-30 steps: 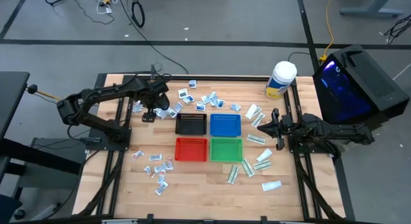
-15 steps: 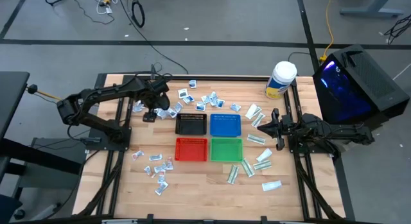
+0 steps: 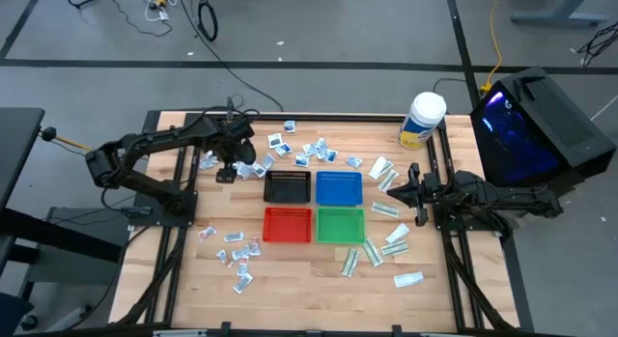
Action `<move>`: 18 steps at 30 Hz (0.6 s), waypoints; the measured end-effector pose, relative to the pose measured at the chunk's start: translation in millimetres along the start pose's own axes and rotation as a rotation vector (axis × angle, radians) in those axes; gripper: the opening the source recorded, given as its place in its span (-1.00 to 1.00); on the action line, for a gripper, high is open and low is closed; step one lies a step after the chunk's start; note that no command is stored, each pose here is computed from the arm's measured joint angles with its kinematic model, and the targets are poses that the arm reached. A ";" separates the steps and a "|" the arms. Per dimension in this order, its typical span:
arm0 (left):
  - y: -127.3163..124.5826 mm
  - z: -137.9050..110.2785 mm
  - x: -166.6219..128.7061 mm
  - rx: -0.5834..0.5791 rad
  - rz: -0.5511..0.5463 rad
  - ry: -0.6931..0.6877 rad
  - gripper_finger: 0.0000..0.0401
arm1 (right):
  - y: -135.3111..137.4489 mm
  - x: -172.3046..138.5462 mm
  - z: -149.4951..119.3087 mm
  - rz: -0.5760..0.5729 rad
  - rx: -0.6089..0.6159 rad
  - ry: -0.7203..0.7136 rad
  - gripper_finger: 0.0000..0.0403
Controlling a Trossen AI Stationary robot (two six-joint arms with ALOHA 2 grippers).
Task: Pick & Place First Aid Supplies
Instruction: Put the gray towelette pack into the black bin
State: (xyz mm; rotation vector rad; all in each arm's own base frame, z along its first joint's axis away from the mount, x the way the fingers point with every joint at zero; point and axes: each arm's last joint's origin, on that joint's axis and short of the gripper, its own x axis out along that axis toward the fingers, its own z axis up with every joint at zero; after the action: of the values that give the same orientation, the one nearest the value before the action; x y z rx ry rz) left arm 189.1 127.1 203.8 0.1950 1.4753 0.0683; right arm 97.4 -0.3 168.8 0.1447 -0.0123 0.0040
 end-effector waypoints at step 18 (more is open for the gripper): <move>-22.9 16.4 -3.1 0.100 -0.002 -0.020 0.62 | 0.0 0.0 -0.1 0.000 0.000 0.000 -0.91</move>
State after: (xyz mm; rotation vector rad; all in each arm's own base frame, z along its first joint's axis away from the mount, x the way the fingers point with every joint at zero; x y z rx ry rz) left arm 203.4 102.7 204.2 0.2744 1.4596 -0.0089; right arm 97.4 -0.2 168.7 0.1446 -0.0119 0.0043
